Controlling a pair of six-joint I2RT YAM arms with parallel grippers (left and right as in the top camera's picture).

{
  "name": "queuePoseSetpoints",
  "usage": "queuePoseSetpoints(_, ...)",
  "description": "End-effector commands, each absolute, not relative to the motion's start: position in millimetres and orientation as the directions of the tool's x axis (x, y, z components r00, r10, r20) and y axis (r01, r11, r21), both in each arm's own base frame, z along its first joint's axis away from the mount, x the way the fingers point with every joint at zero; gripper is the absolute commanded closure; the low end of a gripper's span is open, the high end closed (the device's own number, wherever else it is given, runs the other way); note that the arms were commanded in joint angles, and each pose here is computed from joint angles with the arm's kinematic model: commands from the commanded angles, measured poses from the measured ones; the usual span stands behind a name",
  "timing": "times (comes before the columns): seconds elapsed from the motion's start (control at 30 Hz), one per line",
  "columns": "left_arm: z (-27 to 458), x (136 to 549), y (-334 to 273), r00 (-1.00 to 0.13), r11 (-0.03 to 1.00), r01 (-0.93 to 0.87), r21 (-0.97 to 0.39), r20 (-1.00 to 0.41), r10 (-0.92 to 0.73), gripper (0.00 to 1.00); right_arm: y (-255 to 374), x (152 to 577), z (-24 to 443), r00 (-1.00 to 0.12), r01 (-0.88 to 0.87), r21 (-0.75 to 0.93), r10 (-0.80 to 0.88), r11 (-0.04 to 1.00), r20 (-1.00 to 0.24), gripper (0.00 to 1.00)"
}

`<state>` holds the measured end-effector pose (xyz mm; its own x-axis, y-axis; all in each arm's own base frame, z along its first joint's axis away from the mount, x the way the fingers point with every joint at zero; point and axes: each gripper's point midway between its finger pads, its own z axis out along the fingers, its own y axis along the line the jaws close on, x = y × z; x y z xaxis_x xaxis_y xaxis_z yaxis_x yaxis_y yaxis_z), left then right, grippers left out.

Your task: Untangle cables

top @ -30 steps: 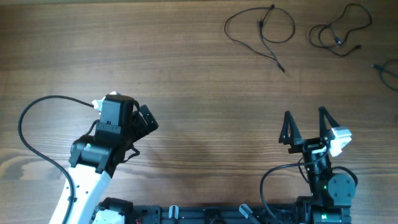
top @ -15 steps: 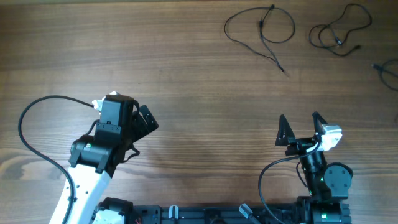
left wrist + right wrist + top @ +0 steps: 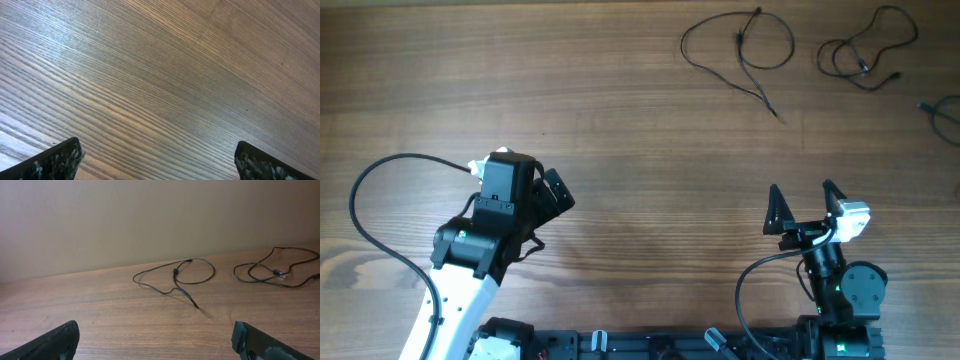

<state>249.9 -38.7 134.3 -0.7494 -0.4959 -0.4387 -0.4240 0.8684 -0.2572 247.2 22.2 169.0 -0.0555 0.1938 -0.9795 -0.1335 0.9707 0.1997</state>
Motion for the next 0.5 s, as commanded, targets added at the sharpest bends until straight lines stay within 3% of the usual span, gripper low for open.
queuePoseSetpoints(0.0,135,251,-35,-0.749,0.875,-0.418,-0.243,-0.454,-0.483,0.0,19,248,167,-0.056,-0.115,0.188,0.182,0.975,-0.982,0.0)
queuePoseSetpoints(0.47,135,251,-35,-0.749,0.875,-0.418,-0.243,-0.454,-0.483,0.0,19,245,178,-0.01,-0.121,0.182,0.182,0.976,-0.983,0.0)
